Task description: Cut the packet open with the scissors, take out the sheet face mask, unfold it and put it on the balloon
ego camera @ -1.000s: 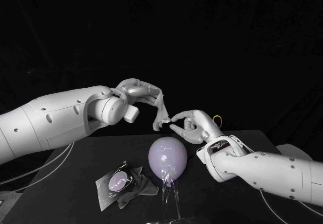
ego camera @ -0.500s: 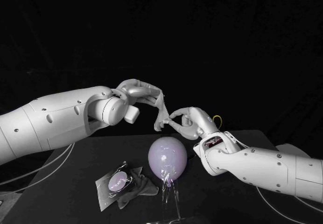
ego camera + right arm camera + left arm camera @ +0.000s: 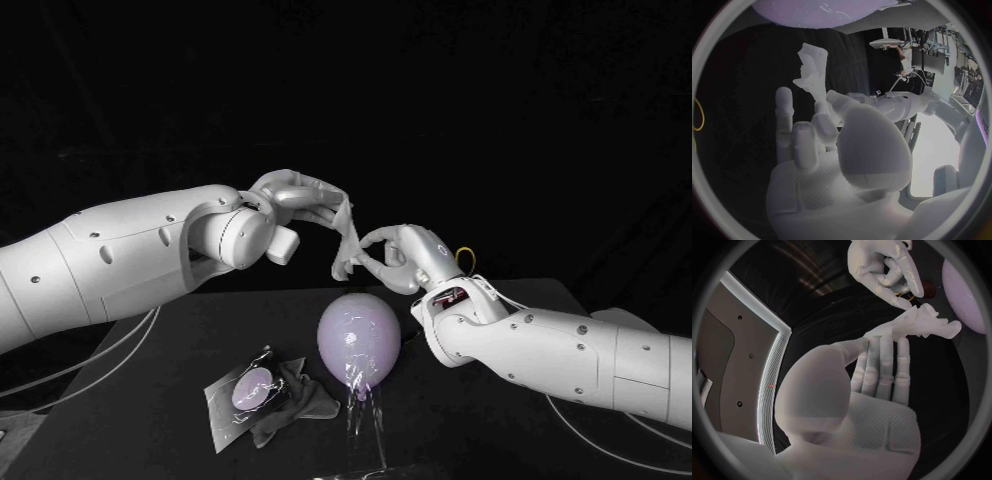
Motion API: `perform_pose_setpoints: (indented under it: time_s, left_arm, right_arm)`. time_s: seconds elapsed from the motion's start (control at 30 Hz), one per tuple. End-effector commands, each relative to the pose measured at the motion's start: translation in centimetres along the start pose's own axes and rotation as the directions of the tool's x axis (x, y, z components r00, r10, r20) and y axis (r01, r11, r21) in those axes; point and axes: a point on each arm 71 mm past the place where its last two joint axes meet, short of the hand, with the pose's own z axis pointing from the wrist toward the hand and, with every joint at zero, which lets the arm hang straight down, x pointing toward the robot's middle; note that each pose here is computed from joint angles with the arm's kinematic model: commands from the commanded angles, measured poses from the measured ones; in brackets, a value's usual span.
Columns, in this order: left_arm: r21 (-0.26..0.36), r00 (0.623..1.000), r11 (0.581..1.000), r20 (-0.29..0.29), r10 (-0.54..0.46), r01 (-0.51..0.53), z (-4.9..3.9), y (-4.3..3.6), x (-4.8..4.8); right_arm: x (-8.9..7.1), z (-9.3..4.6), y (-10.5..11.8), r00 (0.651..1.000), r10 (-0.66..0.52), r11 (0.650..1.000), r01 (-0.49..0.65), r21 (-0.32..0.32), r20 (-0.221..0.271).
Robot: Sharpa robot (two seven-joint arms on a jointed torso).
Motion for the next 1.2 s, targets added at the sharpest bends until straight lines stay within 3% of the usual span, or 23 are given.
perform_pose_setpoints:
  time_s: [0.03, 1.2]
  left_arm:
    - [0.006, 1.0, 1.0, -0.005, -0.007, 0.007, 0.01, -0.16, 0.22]
    - [0.004, 0.999, 1.0, -0.029, -0.023, 0.023, -0.25, -0.16, 0.67]
  right_arm:
    - [-0.4, 0.2, 0.4, 0.998, -0.02, 0.999, 0.023, -0.043, 0.065]
    - [0.7, 1.3, 0.0, 0.998, 0.003, 0.999, -0.006, 0.046, 0.066]
